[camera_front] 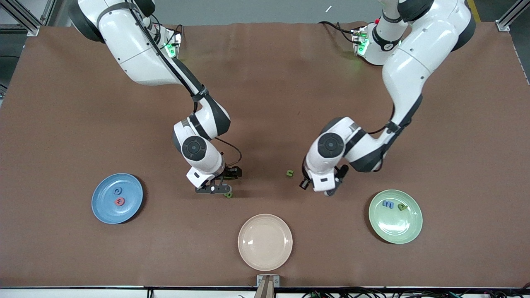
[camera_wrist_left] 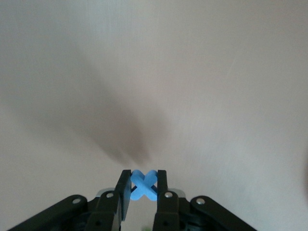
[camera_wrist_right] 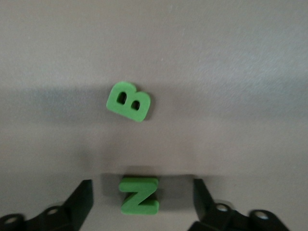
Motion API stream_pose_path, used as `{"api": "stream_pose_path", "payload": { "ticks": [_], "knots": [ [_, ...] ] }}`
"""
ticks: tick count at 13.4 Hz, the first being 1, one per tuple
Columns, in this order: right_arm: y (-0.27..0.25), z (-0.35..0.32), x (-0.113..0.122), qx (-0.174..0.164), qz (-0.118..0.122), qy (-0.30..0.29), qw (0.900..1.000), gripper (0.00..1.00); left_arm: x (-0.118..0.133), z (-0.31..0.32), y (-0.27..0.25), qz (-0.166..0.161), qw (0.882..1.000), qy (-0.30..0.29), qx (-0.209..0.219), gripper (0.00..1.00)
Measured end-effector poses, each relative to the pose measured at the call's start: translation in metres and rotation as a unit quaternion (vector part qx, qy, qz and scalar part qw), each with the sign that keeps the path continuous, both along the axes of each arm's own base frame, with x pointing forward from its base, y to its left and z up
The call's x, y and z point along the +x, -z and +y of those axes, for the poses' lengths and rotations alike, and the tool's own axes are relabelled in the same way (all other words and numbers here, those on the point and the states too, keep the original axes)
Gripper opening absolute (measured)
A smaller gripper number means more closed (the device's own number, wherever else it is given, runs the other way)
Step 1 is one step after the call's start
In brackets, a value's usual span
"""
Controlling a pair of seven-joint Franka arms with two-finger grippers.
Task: Sort uppercase to blue plate, lowercase to green plate
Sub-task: 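Carry the x with the left gripper while the right gripper grasps green N, then place the x on the green plate while the right gripper places N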
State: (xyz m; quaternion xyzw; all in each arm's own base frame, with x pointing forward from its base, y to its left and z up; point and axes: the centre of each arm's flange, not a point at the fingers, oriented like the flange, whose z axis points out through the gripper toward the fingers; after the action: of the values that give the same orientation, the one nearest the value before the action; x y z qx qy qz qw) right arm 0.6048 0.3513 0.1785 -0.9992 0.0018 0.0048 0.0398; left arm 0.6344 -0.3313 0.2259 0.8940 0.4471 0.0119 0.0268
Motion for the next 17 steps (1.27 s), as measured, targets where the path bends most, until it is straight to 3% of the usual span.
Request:
{"api": "stream_pose_path", "payload": {
  "ticks": [1,2,5,6,10,13,14,17],
  "knots": [
    [0.001,0.003,-0.003,-0.001,0.001,0.0,1.0,0.89,0.013,0.027,-0.009,-0.003,1.0,0.016,0.008,0.26],
    [0.001,0.006,-0.004,-0.001,0.002,-0.001,1.0,0.81,0.025,0.055,-0.015,-0.005,0.999,0.03,0.015,0.26],
    [-0.002,0.005,-0.003,-0.001,-0.001,0.0,1.0,0.41,0.052,0.123,-0.022,-0.021,0.996,0.073,0.041,0.26],
    [-0.003,0.005,-0.003,-0.001,-0.002,-0.001,1.0,0.34,0.059,0.144,-0.023,-0.024,0.994,0.092,0.05,0.26],
    [-0.011,-0.005,0.006,-0.004,-0.011,0.006,1.0,0.34,0.081,0.234,-0.022,-0.021,0.983,0.17,0.069,0.26],
    [-0.047,-0.077,0.051,-0.029,-0.021,-0.013,0.999,0.34,0.084,0.265,-0.003,-0.009,0.978,0.19,0.083,0.26],
    [-0.061,-0.11,0.066,-0.032,-0.025,-0.023,0.999,0.34,0.085,0.268,0.0,-0.009,0.979,0.188,0.082,0.3],
    [-0.077,-0.219,0.094,-0.039,-0.018,-0.063,0.997,0.34,0.091,0.269,-0.004,-0.016,0.98,0.182,0.079,0.63]
  ]
}}
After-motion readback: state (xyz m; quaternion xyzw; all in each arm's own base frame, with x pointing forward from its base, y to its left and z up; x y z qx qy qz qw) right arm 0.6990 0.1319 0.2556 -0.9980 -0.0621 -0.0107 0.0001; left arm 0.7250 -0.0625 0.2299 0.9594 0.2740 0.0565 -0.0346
